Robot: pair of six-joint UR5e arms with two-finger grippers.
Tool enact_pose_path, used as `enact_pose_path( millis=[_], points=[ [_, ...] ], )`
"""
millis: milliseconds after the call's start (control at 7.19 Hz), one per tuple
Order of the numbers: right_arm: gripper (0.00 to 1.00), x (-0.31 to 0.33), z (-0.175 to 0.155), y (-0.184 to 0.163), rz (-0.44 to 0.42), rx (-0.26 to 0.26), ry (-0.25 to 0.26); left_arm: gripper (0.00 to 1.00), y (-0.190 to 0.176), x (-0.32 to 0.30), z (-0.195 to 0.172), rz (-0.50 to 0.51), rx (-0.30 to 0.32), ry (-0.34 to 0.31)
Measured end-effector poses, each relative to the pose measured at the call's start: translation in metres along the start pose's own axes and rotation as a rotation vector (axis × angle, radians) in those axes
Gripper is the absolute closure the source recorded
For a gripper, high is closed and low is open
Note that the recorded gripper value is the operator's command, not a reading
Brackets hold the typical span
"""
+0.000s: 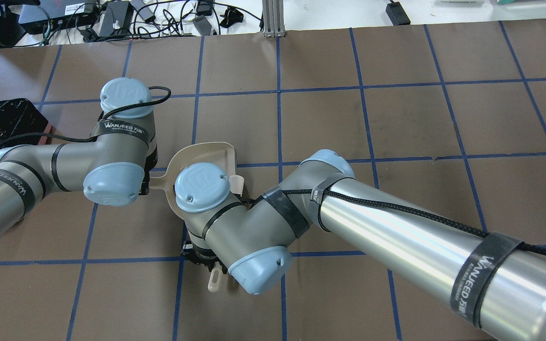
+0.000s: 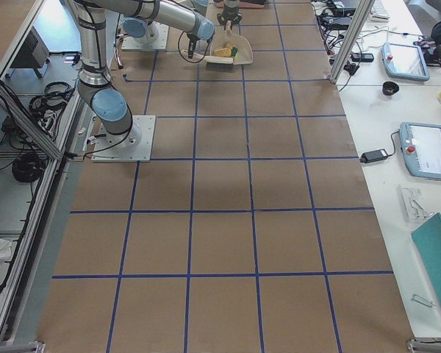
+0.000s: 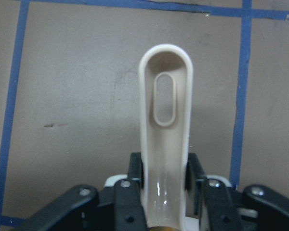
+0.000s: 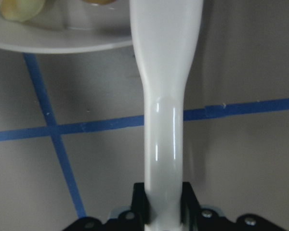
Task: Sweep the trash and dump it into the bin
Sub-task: 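Sweep the yellow potato into the dustpan with the brush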
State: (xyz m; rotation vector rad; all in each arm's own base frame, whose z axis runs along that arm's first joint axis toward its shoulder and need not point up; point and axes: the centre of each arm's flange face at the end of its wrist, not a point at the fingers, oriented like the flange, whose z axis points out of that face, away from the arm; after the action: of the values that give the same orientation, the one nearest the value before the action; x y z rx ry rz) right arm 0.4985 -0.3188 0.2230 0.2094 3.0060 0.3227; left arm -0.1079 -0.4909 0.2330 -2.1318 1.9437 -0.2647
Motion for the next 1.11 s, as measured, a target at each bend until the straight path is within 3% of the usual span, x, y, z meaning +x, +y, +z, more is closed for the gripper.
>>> enact_pose_path(
  millis=[139,417,556,835,1113],
  points=[
    [1.00,-0.014,-0.003,-0.002,0.012,0.002,-0.020,1.00,0.006,0.000,-0.001,0.018,-0.018,0.003],
    [1.00,-0.040,-0.016,-0.003,0.035,-0.007,-0.063,1.00,0.015,0.004,-0.009,0.092,-0.110,0.015],
    [1.00,-0.044,-0.020,-0.004,0.039,-0.015,-0.056,1.00,0.016,0.007,-0.014,0.129,-0.153,0.026],
    [1.00,-0.035,-0.017,-0.006,0.028,-0.006,0.043,1.00,0.014,0.010,-0.016,0.184,-0.212,0.037],
    [1.00,-0.019,-0.025,-0.003,-0.015,0.004,0.150,1.00,0.007,0.013,-0.013,0.207,-0.225,0.030]
  ],
)
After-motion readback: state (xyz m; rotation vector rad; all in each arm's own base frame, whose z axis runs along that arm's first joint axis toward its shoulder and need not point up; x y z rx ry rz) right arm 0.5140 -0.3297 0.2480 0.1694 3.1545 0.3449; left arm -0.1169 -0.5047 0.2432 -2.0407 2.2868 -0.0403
